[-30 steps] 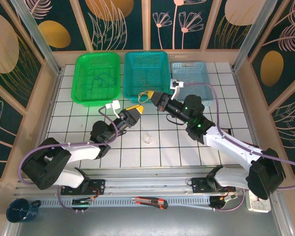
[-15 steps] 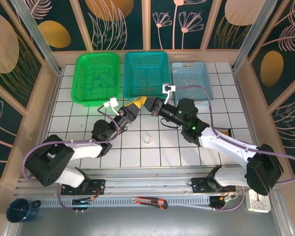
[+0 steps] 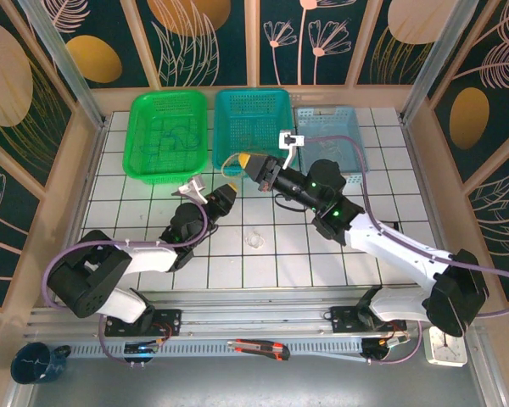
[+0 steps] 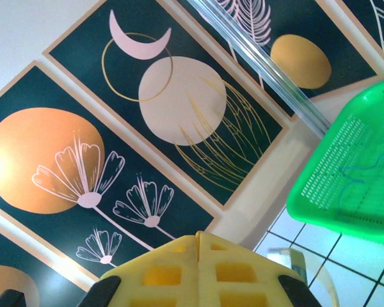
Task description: Untangle the cables
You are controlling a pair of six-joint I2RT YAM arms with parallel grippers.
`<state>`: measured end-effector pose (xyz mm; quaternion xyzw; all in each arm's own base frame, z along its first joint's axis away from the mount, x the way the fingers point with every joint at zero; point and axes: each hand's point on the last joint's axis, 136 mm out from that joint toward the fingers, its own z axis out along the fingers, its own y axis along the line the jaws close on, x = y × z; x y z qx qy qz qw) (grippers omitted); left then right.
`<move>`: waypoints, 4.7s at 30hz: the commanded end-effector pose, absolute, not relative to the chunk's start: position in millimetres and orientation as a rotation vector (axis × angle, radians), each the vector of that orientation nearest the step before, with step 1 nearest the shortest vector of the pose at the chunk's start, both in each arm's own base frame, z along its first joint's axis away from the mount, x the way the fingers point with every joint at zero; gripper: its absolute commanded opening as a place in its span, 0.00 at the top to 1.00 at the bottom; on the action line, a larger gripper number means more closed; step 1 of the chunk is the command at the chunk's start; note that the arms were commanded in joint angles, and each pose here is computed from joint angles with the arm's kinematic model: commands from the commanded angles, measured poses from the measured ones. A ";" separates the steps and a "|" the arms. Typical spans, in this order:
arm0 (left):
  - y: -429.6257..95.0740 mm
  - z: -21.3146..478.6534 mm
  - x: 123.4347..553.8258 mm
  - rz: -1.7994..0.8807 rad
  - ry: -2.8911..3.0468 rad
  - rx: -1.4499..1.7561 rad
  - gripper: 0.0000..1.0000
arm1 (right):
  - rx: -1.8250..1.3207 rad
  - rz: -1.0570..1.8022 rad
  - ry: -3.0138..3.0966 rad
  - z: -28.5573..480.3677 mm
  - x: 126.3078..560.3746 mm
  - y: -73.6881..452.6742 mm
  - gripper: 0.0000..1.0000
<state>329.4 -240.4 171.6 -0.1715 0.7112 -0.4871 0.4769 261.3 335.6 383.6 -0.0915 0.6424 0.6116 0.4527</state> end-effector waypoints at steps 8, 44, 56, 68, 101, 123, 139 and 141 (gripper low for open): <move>-225.1 150.1 315.3 -1.117 1.819 -0.365 0.53 | -0.117 1.330 1.626 376.9 348.2 298.9 1.00; -238.7 165.5 289.0 -1.079 1.978 -0.111 0.01 | -0.291 0.961 2.117 178.2 322.2 286.2 0.40; -247.0 160.3 282.4 -1.104 2.019 -0.046 0.01 | -0.468 0.855 2.301 84.4 236.8 271.0 0.60; -251.1 160.9 284.6 -1.121 2.019 -0.047 0.01 | -0.582 0.798 2.357 52.0 235.3 297.5 0.64; -282.5 126.9 286.8 -1.164 2.124 0.119 0.23 | -0.544 0.913 2.189 135.5 233.2 303.8 1.00; -301.6 151.4 280.7 -1.408 1.999 0.117 0.89 | -0.503 0.896 2.160 146.0 237.4 297.6 1.00; -253.5 188.5 303.9 -1.233 1.863 -0.081 1.00 | -0.206 0.714 2.269 97.6 264.6 209.5 1.00; -248.7 193.5 304.0 -1.229 1.846 -0.089 1.00 | -0.161 0.702 2.266 97.5 267.1 198.0 1.00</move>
